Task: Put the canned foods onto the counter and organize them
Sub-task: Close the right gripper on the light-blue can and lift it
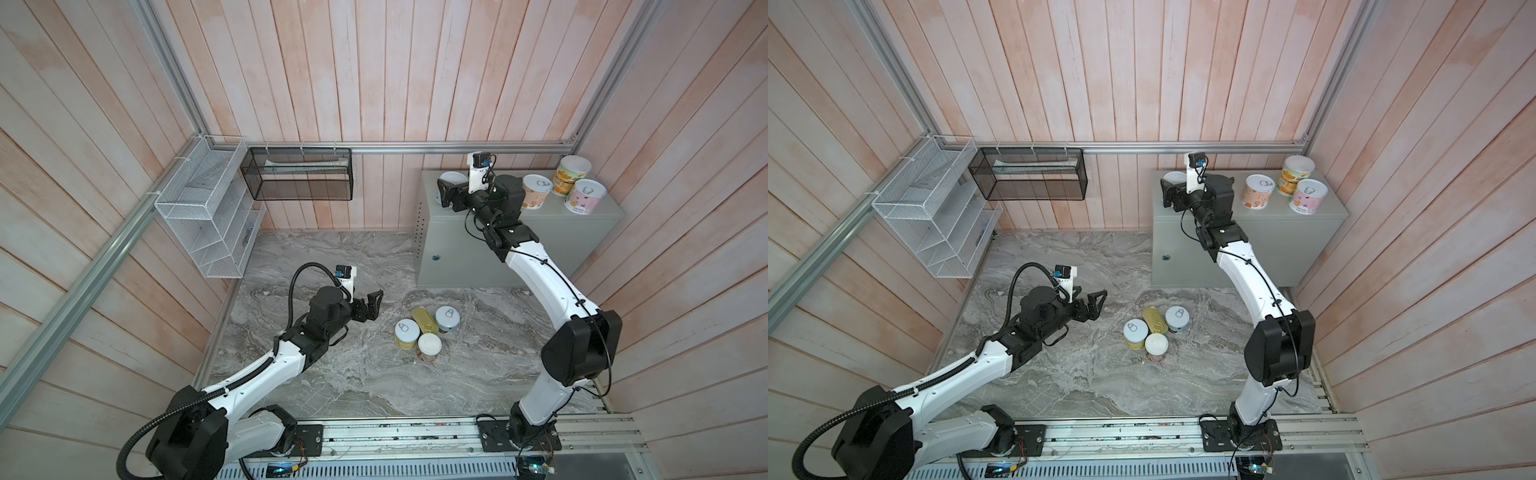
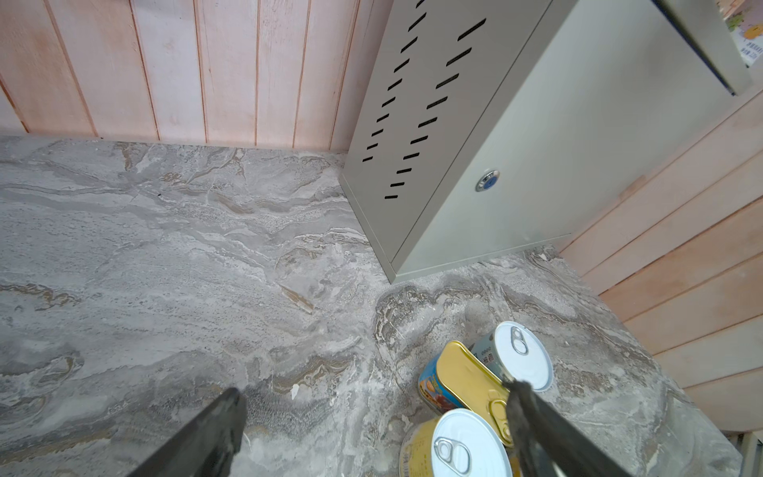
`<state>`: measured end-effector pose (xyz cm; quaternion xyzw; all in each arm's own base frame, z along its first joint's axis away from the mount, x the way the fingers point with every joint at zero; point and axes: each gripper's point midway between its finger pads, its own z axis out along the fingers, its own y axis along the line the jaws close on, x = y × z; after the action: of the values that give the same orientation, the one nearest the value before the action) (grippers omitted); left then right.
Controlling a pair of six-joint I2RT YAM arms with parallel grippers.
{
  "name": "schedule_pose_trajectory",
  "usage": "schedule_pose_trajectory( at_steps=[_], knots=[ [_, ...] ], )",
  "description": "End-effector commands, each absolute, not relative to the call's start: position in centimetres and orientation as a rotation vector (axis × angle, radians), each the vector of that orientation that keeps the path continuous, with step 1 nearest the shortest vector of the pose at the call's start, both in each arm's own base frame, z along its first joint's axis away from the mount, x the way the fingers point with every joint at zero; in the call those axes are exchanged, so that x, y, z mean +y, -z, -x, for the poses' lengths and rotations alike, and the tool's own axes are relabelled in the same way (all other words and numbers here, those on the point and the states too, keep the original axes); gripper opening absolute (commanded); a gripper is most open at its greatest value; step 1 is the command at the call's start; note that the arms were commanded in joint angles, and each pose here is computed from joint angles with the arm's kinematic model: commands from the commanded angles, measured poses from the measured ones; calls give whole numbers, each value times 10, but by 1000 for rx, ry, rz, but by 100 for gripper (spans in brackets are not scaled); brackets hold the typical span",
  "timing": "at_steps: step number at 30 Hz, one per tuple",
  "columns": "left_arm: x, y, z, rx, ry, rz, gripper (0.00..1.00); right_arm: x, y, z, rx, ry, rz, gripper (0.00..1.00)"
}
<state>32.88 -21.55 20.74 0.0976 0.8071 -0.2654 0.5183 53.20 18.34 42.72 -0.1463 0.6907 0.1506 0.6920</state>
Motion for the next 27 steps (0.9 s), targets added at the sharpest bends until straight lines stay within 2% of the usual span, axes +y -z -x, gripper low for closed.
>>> schedule_pose_trajectory(
  at_steps=[1,5,10,17,21,27],
  knots=[
    [-211,-203,-329,1941,635,-219,100,184,-420,-543,1573,-281,347,96],
    [-209,-200,-329,1945,626,-214,100,185,-417,-550,1566,-276,344,93],
    [-207,-195,-329,1958,626,-214,100,188,-417,-551,1568,-302,337,69],
    [-208,-195,-331,1949,628,-225,100,197,-438,-529,1520,-441,334,57],
    [-209,-202,-334,1930,627,-247,100,198,-454,-515,1517,-543,284,54],
    [-218,-243,-336,1778,661,-330,100,204,-467,-480,1525,-746,234,54]
  ],
)
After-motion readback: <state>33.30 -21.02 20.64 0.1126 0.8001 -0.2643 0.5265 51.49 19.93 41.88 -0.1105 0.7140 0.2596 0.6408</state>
